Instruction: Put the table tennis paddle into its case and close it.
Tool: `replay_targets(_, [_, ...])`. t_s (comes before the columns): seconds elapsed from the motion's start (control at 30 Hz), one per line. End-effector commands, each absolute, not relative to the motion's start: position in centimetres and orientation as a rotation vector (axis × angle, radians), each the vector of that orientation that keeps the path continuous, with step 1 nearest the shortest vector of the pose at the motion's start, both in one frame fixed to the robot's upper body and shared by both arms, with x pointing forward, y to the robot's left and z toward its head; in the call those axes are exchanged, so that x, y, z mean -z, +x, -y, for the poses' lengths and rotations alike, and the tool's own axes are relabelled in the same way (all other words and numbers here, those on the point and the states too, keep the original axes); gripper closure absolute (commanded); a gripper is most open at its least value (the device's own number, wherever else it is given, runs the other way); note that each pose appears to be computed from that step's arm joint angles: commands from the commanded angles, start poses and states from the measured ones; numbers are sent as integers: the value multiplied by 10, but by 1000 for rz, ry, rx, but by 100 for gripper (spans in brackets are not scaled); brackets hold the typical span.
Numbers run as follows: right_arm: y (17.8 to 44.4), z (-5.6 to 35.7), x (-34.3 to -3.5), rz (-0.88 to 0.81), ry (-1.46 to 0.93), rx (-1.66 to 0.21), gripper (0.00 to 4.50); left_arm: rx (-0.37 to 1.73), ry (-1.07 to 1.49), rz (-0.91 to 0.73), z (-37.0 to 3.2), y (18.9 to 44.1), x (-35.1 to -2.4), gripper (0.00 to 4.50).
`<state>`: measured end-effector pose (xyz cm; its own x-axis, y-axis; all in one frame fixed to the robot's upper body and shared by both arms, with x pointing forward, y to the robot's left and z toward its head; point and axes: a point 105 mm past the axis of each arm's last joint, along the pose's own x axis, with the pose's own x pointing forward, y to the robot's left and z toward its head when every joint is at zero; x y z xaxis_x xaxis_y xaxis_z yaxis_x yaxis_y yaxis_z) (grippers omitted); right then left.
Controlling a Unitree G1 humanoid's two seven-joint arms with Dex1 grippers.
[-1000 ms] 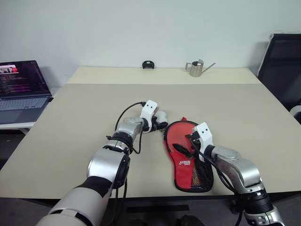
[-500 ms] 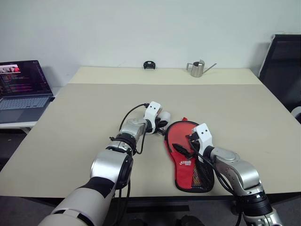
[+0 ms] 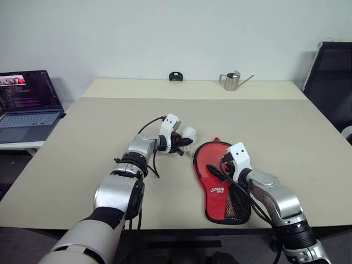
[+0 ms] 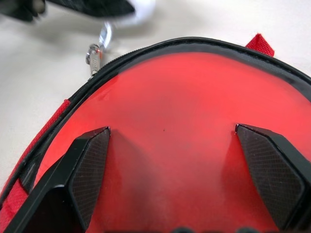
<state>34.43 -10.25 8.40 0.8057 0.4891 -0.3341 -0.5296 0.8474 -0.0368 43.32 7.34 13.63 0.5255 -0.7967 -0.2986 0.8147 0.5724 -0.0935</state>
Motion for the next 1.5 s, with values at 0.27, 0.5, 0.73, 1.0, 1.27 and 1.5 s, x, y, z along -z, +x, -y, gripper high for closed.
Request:
replay_targets(0.27, [333,96,-40,-496,-86,-581,0,1066,61,-255,-72,420,-165,439])
replay_targets(0.5, [334,98,-23,-546,-176,-577,0,1053,110,-287,-74,417,-152,439])
replay_targets(0.73, [334,98,-14,-571,-192,-568,0,948,237,-316,-79,432,-136,439])
replay_targets(1.0, [330,91,-6,-587,-180,-559,0,800,337,-243,-54,452,-141,439])
replay_targets(1.27, [322,97,3,-621,-179,-528,0,753,364,-183,-27,456,-149,439])
replay_targets(1.5, [312,100,9,-646,-185,-514,0,703,352,-141,-15,459,-159,439])
